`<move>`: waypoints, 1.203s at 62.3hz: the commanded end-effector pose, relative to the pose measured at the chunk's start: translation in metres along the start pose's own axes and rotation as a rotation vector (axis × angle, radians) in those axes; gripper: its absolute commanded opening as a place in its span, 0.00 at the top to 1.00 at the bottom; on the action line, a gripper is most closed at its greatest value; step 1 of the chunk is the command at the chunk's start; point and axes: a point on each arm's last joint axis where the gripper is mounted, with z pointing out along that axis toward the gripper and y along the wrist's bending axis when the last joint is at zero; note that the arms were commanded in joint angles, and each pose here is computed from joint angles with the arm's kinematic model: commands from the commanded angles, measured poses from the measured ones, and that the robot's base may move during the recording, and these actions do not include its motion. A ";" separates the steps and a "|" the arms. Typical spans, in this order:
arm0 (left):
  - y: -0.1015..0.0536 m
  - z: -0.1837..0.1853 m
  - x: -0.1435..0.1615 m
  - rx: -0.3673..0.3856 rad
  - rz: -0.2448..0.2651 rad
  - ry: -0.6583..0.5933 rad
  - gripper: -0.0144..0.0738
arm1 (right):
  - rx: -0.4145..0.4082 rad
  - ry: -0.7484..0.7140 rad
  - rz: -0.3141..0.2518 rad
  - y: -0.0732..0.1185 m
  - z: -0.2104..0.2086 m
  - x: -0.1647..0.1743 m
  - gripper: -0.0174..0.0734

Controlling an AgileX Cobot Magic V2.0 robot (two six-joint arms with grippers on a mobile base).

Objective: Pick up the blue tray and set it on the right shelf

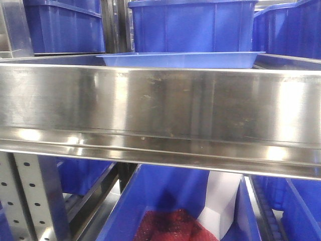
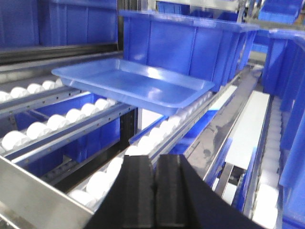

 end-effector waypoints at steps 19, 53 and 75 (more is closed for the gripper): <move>-0.001 -0.001 -0.014 0.006 0.004 -0.104 0.89 | -0.006 -0.122 -0.026 0.001 -0.002 -0.018 0.74; 0.033 0.030 0.067 -0.421 0.018 -0.181 0.89 | -0.006 -0.122 -0.026 0.001 -0.002 -0.018 0.74; 0.037 0.026 0.098 -0.480 0.037 -0.261 0.89 | -0.006 -0.121 -0.026 0.001 -0.002 -0.018 0.74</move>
